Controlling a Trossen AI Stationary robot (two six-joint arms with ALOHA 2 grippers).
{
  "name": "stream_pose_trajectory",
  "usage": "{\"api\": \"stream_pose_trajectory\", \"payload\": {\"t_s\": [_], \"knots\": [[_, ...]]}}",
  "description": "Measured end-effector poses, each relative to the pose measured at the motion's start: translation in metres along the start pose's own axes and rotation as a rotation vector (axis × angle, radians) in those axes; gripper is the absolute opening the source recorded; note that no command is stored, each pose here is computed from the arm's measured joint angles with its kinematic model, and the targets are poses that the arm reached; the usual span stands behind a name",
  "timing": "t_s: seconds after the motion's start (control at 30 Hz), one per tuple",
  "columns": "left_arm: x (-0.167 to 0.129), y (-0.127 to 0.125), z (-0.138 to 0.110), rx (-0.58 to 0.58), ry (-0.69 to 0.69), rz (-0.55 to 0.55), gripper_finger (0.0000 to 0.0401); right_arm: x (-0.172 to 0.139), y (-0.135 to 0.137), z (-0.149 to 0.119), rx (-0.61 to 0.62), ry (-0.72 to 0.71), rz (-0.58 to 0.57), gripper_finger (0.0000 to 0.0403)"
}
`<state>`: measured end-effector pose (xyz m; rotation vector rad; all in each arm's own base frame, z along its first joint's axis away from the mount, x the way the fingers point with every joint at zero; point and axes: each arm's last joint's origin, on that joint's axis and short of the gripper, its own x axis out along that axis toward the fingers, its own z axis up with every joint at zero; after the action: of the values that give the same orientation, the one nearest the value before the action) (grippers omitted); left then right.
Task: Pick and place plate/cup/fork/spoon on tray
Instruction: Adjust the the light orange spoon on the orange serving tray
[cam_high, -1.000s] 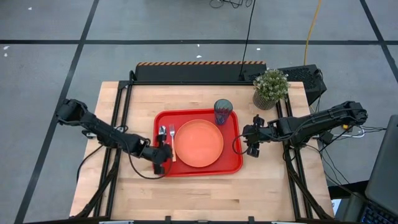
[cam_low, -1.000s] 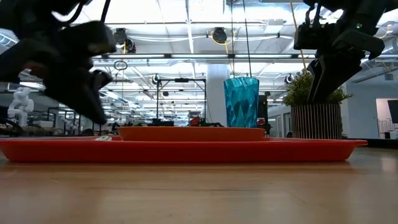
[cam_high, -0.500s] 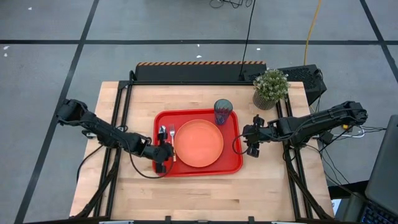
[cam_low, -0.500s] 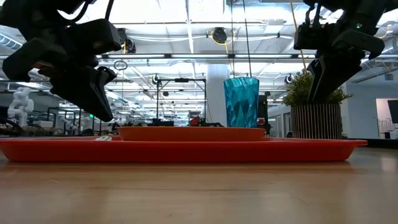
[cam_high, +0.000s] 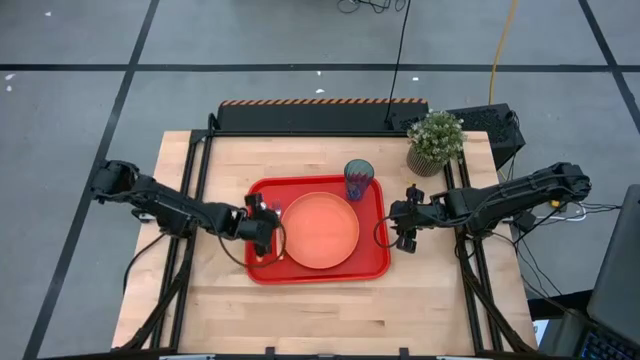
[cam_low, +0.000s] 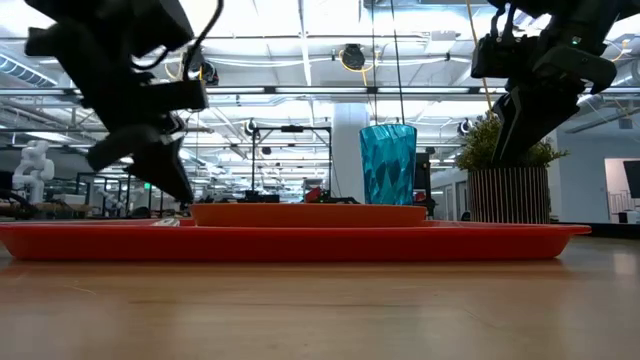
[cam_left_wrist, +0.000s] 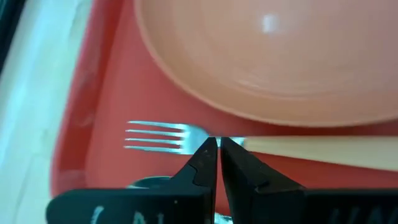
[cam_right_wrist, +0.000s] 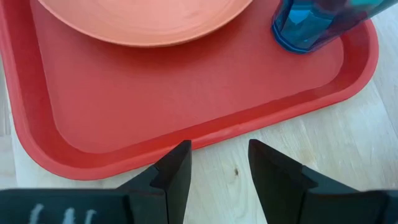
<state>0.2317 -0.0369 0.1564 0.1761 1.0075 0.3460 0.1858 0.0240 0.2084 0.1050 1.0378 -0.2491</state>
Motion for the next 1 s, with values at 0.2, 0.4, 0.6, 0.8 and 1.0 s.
{"api": "stream_pose_trajectory", "payload": {"t_s": [0.2, 0.4, 0.6, 0.8, 1.0], "knots": [[0.012, 0.024, 0.001, -0.025, 0.035, 0.06, 0.0026, 0.0, 0.0, 0.0, -0.002, 0.001, 0.0, 0.0153], [0.019, 0.036, 0.003, -0.028, 0.055, 0.011, 0.0026, 0.0, 0.0, 0.0, -0.002, 0.002, 0.0, 0.0153], [0.026, 0.032, 0.003, -0.004, 0.066, -0.061, 0.0026, 0.0, 0.0, 0.0, -0.004, 0.002, 0.0, 0.0153], [0.046, 0.024, -0.002, 0.022, 0.114, -0.05, 0.0026, 0.0, 0.0, 0.0, -0.003, 0.002, -0.001, 0.0153], [0.047, 0.018, 0.003, 0.022, 0.062, -0.065, 0.0026, 0.0, 0.0, -0.001, -0.003, 0.006, 0.0, 0.0153]]}}
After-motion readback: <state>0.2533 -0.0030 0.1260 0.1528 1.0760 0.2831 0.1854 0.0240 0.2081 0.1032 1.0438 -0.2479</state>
